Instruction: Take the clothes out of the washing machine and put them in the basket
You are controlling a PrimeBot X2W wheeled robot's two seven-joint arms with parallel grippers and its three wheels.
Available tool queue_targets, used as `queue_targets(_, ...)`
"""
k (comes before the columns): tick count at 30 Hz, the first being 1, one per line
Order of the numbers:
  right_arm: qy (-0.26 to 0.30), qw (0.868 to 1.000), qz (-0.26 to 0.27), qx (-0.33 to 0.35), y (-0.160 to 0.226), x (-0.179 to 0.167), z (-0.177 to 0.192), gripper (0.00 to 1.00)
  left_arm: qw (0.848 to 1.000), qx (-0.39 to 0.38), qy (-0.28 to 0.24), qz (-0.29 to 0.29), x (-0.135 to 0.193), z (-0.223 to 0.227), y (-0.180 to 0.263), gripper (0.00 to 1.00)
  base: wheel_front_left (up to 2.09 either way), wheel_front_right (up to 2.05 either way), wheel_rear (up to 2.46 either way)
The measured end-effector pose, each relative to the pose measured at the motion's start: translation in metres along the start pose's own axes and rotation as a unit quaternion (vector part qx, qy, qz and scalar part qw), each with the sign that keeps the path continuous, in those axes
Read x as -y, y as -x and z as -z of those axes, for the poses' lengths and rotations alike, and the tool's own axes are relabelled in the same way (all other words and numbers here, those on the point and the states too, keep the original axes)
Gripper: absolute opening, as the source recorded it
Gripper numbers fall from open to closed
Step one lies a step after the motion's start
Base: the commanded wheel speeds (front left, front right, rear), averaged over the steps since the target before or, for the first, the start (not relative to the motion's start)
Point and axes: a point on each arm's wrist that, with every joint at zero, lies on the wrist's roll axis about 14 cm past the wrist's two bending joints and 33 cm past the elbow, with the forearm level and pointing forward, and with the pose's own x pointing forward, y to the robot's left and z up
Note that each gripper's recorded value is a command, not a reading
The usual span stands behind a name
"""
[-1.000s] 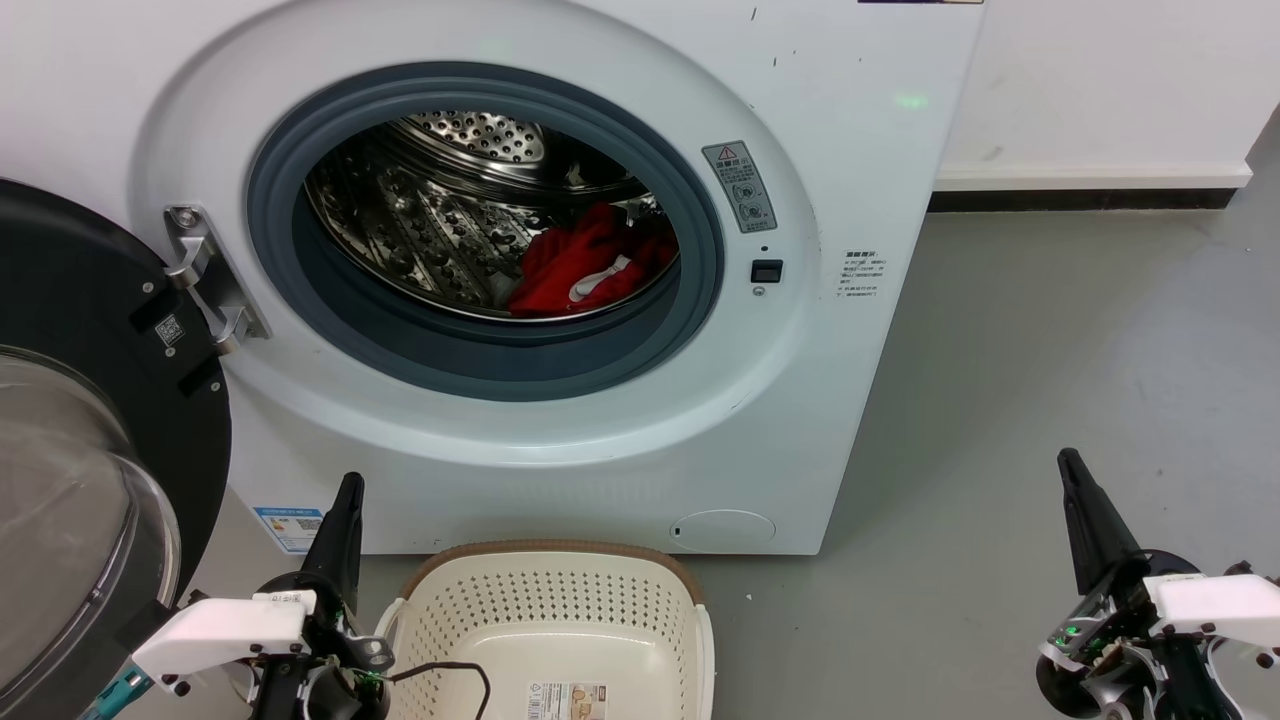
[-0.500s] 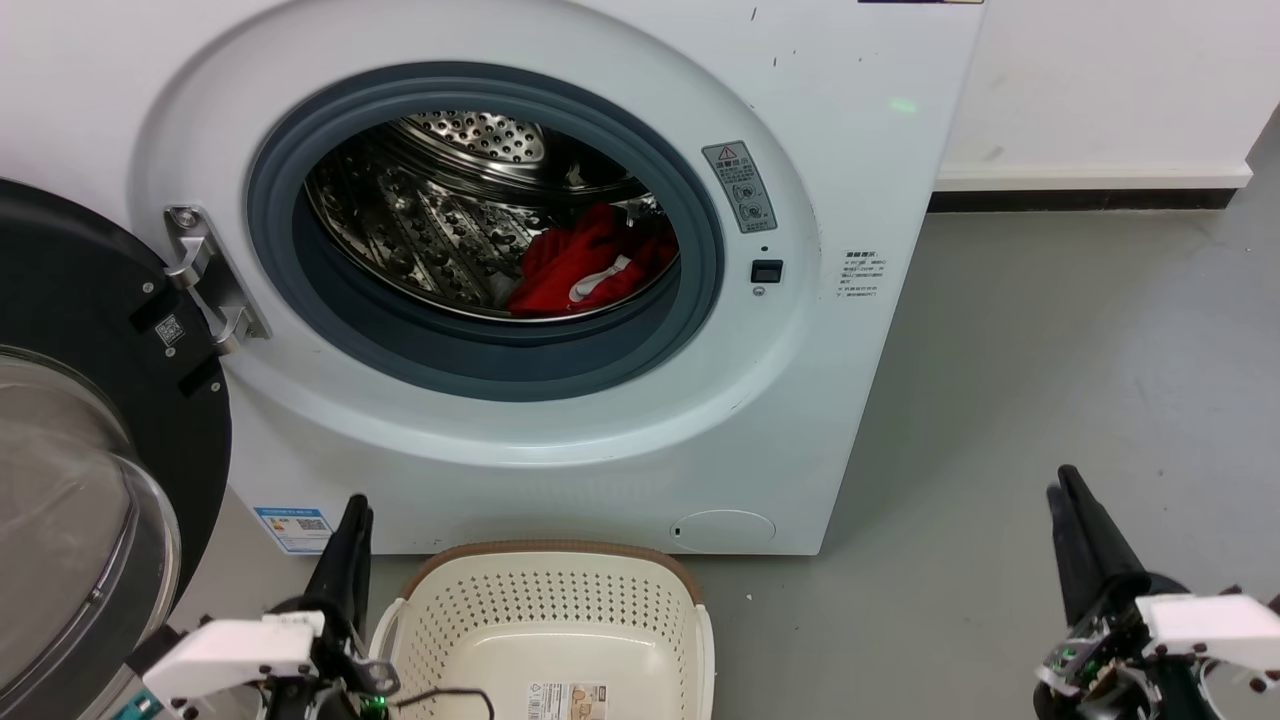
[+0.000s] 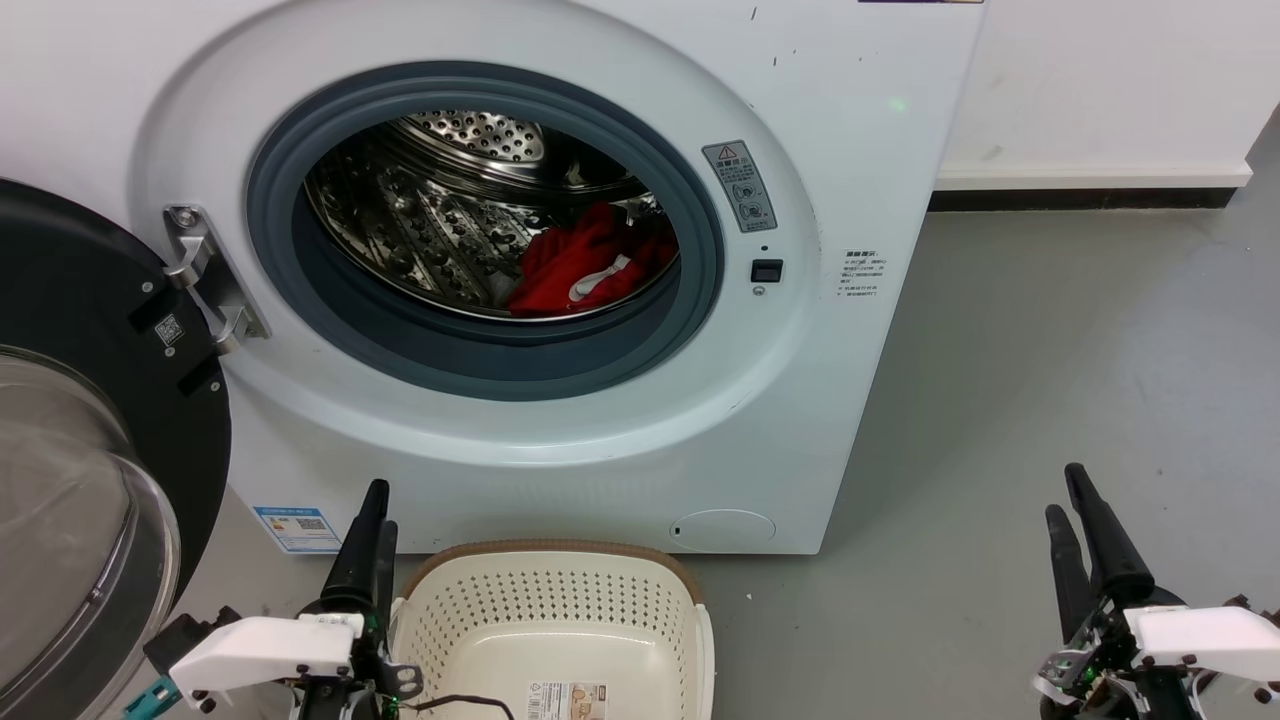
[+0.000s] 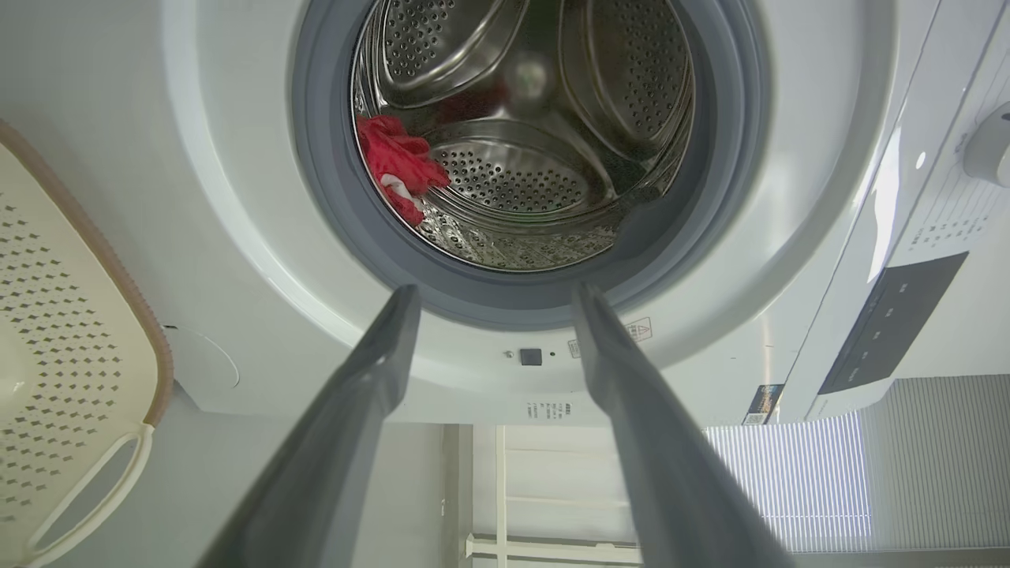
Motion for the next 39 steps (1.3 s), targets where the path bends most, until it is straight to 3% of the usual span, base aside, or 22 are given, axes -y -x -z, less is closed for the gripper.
queue_targets(10,0.105,0.994,-0.013,0.006,0.002,-0.009,0.0,1.0,0.995,0.007,-0.097,0.025,0.017,0.0,-0.003,1.0,0.0,0.0,0.0)
queue_targets(20,0.227,0.974,-0.02,0.008,0.005,-0.012,0.002,1.0,0.976,0.001,-0.212,0.043,0.031,0.011,-0.005,1.0,0.0,0.0,0.0)
queue_targets(27,0.304,0.952,-0.031,0.006,0.005,-0.017,0.006,1.0,0.959,-0.001,-0.278,0.048,0.034,0.019,-0.005,1.0,0.0,0.0,0.0)
queue_targets(28,0.335,0.941,-0.036,0.006,0.005,-0.02,0.008,1.0,0.951,-0.001,-0.306,0.051,0.036,0.021,-0.006,1.0,0.0,0.0,0.0)
queue_targets(39,0.428,0.902,-0.045,0.004,0.008,-0.02,0.012,1.0,0.921,0.01,-0.384,0.064,0.043,0.024,-0.006,1.0,0.0,0.0,0.0)
